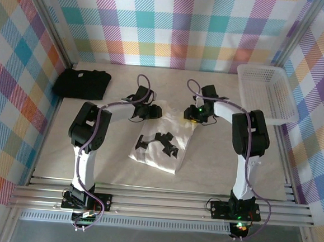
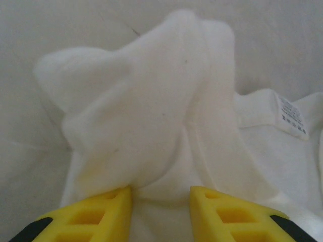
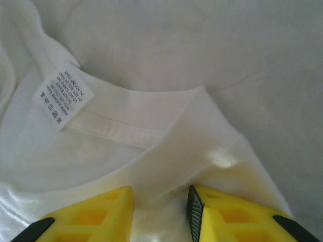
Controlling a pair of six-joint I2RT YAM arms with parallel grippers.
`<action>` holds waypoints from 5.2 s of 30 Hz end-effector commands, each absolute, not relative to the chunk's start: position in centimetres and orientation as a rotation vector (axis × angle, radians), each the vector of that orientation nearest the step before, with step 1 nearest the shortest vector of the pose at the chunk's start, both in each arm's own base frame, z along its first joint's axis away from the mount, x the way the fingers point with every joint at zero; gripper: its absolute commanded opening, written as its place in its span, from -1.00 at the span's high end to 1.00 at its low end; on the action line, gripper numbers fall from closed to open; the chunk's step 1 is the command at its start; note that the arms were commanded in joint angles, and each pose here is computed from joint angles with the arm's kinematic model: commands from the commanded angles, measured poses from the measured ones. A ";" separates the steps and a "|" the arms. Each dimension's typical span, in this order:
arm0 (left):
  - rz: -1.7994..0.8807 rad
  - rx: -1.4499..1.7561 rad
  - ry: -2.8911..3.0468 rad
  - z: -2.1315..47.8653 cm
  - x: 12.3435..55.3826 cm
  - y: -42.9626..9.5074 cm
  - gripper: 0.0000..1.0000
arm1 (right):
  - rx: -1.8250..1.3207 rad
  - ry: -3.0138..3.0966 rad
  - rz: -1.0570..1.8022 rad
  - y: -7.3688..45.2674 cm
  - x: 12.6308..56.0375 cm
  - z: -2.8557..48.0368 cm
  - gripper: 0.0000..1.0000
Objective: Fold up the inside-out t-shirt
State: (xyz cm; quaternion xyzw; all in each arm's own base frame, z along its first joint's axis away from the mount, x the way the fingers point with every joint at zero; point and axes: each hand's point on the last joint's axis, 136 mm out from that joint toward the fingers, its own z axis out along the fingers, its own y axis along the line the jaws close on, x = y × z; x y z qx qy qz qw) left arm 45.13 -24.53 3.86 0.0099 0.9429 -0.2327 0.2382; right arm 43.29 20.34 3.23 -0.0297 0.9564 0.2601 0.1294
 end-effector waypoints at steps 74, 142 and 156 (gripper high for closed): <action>-0.910 -0.045 2.616 3.8 43.6 -20.0 1.00 | -0.310 2.605 0.923 26.2 43.9 7.0 1.00; -0.707 0.026 2.488 7.9 40.8 -21.1 0.96 | -0.360 2.552 0.864 23.3 43.5 8.4 0.82; -0.521 -0.147 2.425 4.9 46.5 -16.4 0.40 | -0.306 2.678 0.684 21.8 48.7 3.8 0.33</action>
